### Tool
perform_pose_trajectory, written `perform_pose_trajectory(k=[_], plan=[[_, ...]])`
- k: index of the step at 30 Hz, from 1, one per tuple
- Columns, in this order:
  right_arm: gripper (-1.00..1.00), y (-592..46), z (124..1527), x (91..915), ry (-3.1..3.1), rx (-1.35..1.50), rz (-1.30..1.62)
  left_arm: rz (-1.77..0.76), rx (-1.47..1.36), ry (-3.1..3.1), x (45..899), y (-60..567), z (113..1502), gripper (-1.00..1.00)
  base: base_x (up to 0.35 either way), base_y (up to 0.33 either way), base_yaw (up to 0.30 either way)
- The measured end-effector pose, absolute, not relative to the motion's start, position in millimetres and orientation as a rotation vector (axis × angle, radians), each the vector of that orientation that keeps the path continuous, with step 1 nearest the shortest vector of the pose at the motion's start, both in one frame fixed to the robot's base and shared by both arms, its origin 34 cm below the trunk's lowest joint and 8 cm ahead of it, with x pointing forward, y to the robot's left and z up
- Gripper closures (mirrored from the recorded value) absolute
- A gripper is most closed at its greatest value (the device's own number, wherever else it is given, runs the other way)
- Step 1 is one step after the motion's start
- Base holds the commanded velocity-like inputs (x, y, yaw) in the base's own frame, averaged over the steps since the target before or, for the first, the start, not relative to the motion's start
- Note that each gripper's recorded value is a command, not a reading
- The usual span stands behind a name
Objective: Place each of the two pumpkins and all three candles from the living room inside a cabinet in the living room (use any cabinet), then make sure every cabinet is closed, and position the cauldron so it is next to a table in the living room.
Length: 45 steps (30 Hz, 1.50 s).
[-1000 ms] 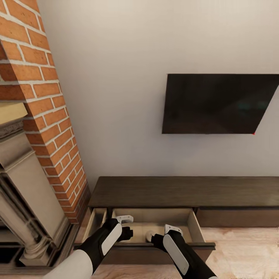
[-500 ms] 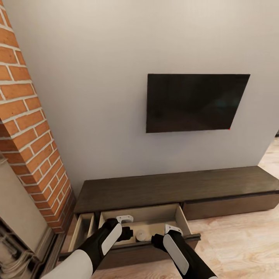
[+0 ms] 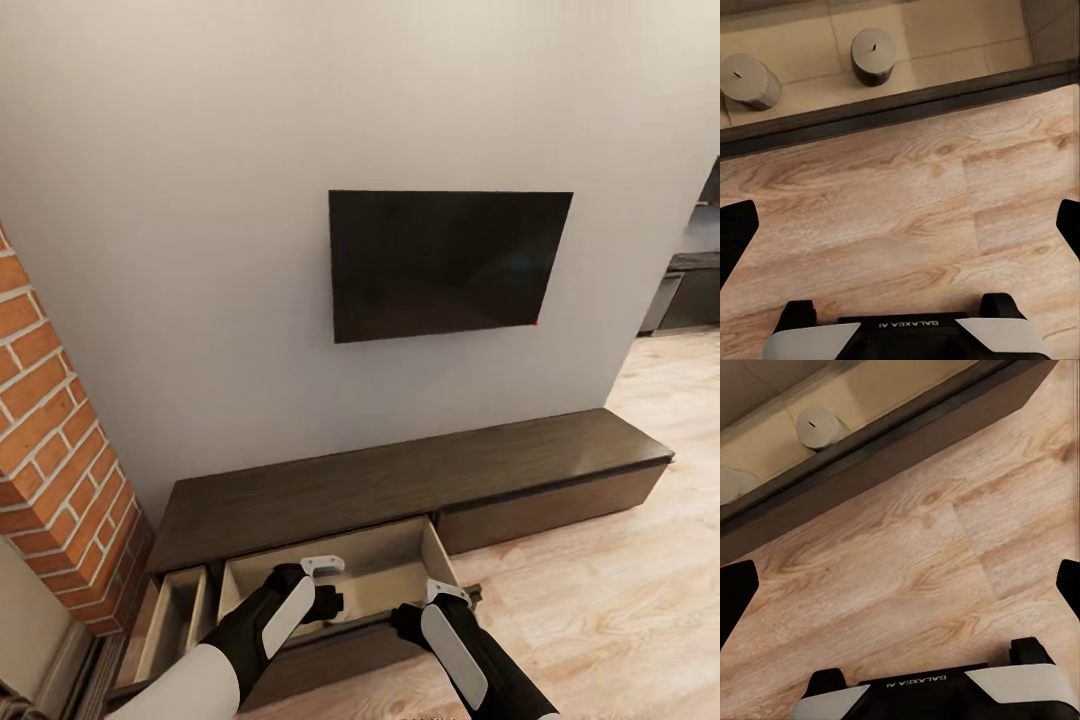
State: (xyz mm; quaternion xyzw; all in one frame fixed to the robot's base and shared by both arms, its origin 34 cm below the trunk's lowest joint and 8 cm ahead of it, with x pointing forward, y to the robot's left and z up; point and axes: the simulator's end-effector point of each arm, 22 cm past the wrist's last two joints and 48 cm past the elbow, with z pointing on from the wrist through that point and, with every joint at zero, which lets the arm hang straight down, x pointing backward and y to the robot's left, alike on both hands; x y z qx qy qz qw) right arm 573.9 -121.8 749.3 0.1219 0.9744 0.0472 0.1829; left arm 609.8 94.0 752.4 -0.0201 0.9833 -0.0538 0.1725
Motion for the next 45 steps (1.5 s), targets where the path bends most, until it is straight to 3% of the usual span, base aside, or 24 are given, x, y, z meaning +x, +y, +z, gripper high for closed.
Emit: perform_pose_trajectory(k=[45], plan=[[-1.00, -135.6, 748.6, 578.5, 2.742, 0.432, 0.133, -0.155, -0.060, 2.801, 607.3, 93.1, 748.2, -1.00, 0.000, 0.000, -0.265]])
